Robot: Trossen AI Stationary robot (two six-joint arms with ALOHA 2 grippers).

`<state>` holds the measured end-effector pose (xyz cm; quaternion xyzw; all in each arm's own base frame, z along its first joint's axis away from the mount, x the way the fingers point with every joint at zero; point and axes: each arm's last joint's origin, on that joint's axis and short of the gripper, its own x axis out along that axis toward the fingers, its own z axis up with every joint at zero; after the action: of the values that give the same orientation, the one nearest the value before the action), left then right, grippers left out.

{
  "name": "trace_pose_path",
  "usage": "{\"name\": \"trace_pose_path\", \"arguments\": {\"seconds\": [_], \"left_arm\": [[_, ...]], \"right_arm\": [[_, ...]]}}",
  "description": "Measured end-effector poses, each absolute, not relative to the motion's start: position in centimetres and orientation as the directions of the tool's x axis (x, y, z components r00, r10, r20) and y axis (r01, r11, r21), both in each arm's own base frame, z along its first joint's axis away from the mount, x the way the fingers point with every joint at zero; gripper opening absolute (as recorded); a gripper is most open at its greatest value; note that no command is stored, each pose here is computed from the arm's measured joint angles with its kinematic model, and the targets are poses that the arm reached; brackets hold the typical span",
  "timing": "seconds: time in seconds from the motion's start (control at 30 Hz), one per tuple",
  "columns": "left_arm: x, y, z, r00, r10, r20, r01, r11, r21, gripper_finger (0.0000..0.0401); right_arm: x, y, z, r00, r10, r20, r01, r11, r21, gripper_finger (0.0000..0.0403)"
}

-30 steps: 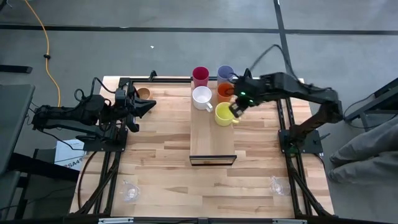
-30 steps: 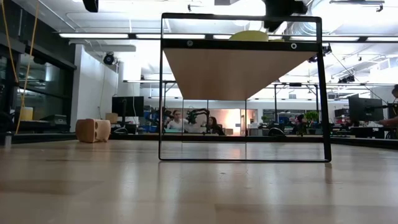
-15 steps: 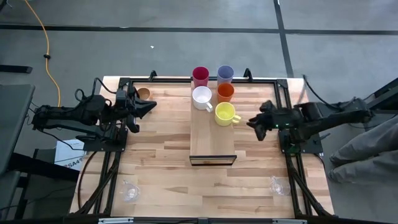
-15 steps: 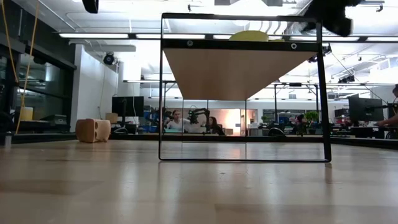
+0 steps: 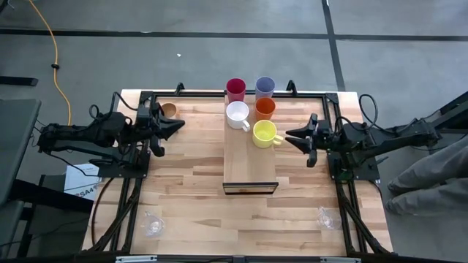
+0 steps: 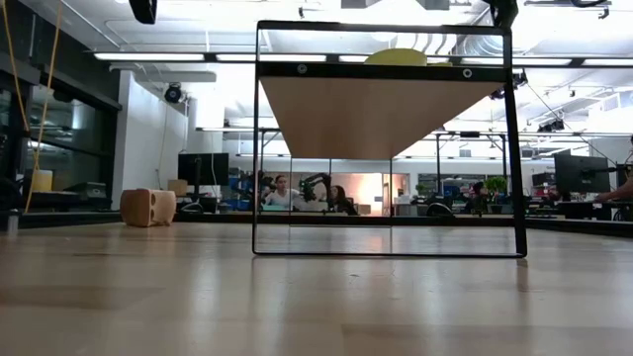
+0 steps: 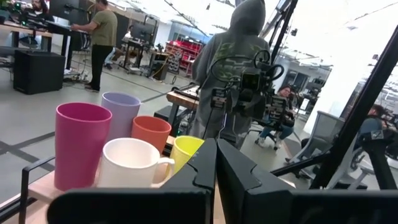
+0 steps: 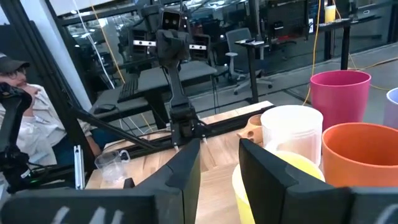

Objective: Stack small to large cups/mugs on shelf
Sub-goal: Put the left transparent cup on the shelf

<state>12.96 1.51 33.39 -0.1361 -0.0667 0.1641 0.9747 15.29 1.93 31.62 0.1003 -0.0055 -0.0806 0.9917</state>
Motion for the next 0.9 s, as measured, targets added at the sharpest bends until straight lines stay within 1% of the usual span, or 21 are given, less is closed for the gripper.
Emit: {"name": "trace_pose_path", "arguments": {"seconds": [0.27,0.37,0.47,0.7,0.9], "left_arm": [[12.97,1.51,33.27,0.938,0.337,0.074,-0.308,0.914,-0.264,0.0001],[12.97,1.51,33.28,0.938,0.340,0.074,-0.312,0.916,-0.253,0.0009],[12.97,1.52,33.28,0.937,0.341,0.074,-0.313,0.916,-0.251,0.0033],[12.96,1.53,33.28,0.936,0.344,0.074,-0.316,0.915,-0.251,0.0114],[13.01,1.53,33.26,0.936,0.344,0.073,-0.316,0.915,-0.251,0.0170]], "right_arm": [[15.26,1.92,31.65,0.987,-0.161,-0.002,0.158,0.967,0.199,0.0101],[15.26,1.92,31.66,0.987,-0.160,-0.002,0.157,0.967,0.199,0.0101],[15.26,1.92,31.66,0.987,-0.160,-0.002,0.157,0.967,0.203,0.0101],[15.27,1.93,31.67,0.987,-0.159,-0.002,0.156,0.966,0.206,0.0101],[15.26,1.93,31.69,0.987,-0.159,-0.002,0.156,0.966,0.206,0.0101]]}}
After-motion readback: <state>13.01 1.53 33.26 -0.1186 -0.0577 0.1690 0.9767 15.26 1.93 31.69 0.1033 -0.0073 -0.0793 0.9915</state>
